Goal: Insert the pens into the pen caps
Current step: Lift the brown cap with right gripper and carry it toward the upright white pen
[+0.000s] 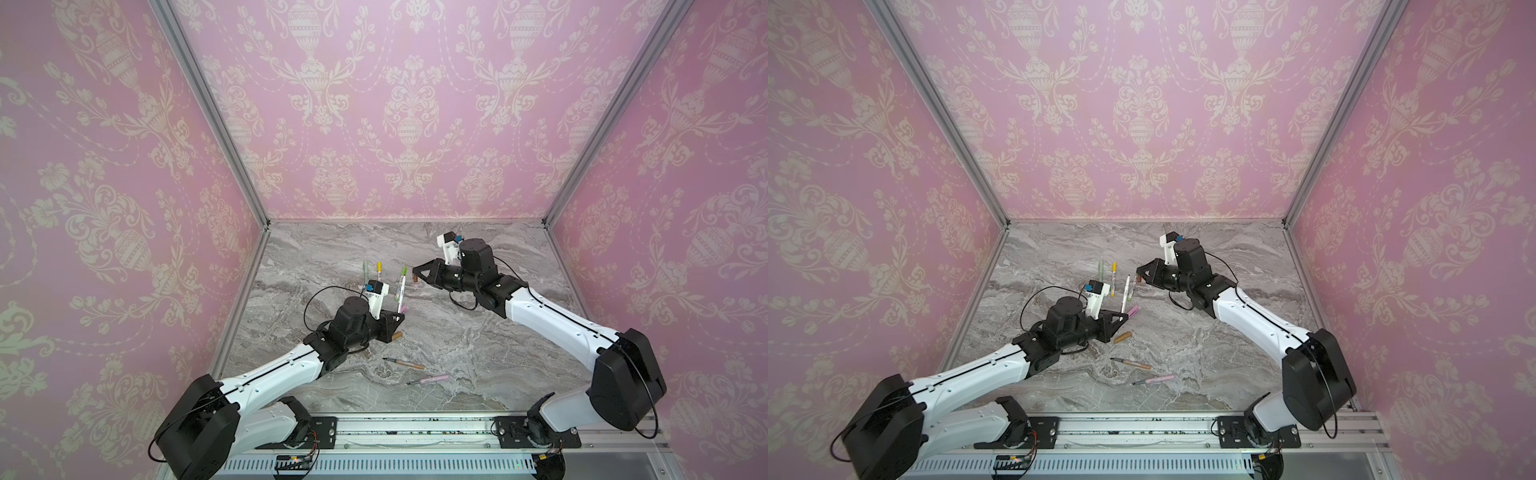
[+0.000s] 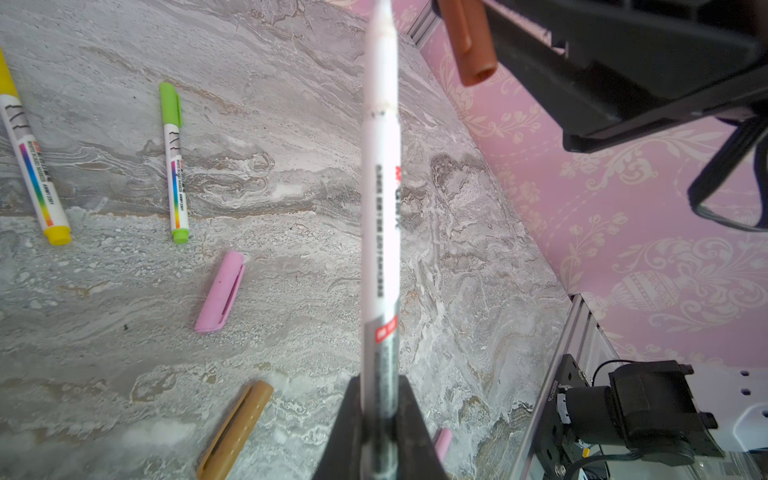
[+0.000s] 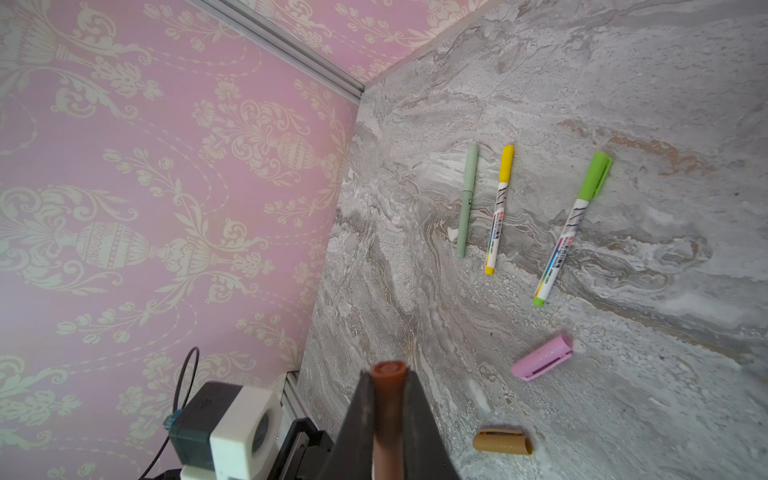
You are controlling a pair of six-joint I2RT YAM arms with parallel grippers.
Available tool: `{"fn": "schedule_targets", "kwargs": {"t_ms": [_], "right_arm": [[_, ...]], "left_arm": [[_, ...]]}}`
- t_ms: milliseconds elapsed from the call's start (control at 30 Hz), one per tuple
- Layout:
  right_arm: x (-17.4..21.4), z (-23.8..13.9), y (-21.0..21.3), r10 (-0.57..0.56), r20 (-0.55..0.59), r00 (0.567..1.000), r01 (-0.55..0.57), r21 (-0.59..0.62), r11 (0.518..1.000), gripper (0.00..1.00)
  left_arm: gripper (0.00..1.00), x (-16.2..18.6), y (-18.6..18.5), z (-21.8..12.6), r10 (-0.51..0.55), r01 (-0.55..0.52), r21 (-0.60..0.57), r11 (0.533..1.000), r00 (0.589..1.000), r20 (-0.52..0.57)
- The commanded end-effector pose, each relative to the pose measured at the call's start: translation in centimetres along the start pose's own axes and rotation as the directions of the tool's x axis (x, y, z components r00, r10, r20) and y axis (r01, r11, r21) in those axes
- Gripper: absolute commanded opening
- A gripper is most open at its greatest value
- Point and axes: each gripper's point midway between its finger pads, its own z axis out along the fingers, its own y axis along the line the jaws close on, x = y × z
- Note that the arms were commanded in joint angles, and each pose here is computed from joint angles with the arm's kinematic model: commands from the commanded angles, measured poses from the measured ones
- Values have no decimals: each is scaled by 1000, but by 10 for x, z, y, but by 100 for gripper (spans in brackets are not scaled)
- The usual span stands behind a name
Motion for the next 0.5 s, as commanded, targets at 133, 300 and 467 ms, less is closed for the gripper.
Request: {"fn": "schedule_targets", "kwargs": {"t_ms": [133,300,467], "right_arm": [[-12,5,18,16,3,1000,-16,-61,998,0],[-18,4,23,6,11,1000,-5,-63,998,0],[-16,10,18,10,-7,1000,-10,-54,999,0]], "left_arm": [[0,-8,-14,4,46,-46,33,998,999,3],[0,-8,-15,6,51,-51,33,998,999,-2],[0,-9,-16,5,57,-57,32,998,998,0]]}}
